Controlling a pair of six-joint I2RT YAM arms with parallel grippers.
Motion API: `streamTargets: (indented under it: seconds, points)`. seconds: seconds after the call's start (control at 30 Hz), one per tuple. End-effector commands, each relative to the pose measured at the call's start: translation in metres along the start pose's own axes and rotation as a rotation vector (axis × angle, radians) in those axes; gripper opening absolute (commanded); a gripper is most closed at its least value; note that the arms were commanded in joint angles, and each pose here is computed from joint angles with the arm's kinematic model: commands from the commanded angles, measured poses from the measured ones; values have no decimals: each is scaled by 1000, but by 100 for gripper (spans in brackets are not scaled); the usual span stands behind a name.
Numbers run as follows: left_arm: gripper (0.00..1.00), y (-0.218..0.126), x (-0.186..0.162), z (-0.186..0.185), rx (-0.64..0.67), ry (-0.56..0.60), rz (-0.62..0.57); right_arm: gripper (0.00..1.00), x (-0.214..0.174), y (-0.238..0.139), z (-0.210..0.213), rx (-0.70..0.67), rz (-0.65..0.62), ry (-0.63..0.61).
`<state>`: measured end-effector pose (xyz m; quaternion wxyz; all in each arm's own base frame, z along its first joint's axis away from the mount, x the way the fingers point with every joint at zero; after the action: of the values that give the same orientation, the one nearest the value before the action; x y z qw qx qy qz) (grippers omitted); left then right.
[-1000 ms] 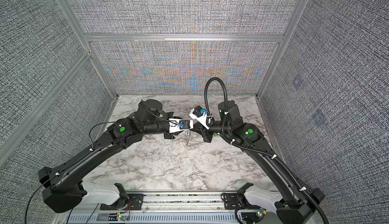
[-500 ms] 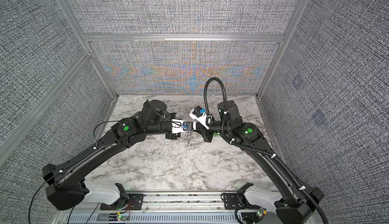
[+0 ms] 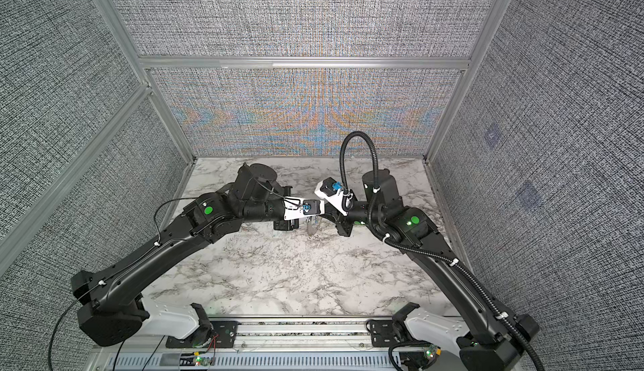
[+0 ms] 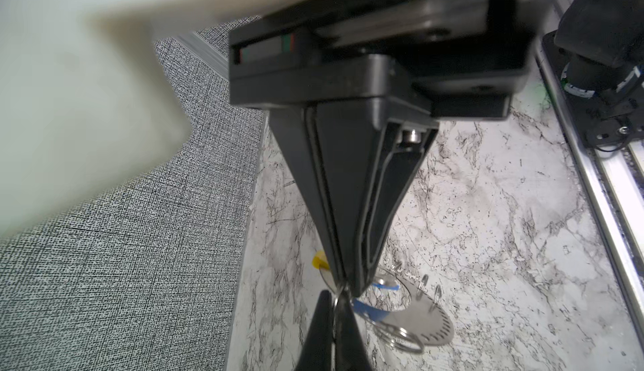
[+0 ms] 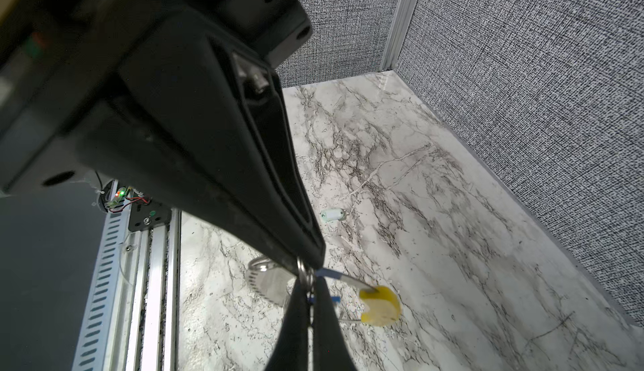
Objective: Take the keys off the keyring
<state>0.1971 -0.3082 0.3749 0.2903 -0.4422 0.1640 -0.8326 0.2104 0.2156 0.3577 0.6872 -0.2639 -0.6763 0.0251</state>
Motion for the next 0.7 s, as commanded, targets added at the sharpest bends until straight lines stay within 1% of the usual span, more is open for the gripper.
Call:
streamTargets:
  seconds: [0.0,0.1,0.23,0.43,0.67]
  points:
    - [0,0,1,0,-9,-1,1,7,3,0,2,15,-26,-9]
    - [0,2,0,-1,-23,-4,11,11,3,-1,2,10,-35,-14]
    - [0,2,-1,-1,-28,-6,17,20,3,-2,2,-6,-47,-19]
    - [0,4,-1,0,-28,-14,23,27,3,-4,1,-26,-50,-26]
    - [0,5,-1,2,-31,-23,30,29,2,-7,1,-44,-56,-36]
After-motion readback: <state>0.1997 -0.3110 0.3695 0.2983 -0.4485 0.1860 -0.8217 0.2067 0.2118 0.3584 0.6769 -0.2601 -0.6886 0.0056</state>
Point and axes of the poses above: each gripper's point midway between its finger pads, its own y axis out along the fingers, its own z axis along the line the jaws close on, x = y × z, the point moved 5 cm from there along -y, back along the fingers, and after that the axes turned 1 degree about y, right-handed, at the moved point
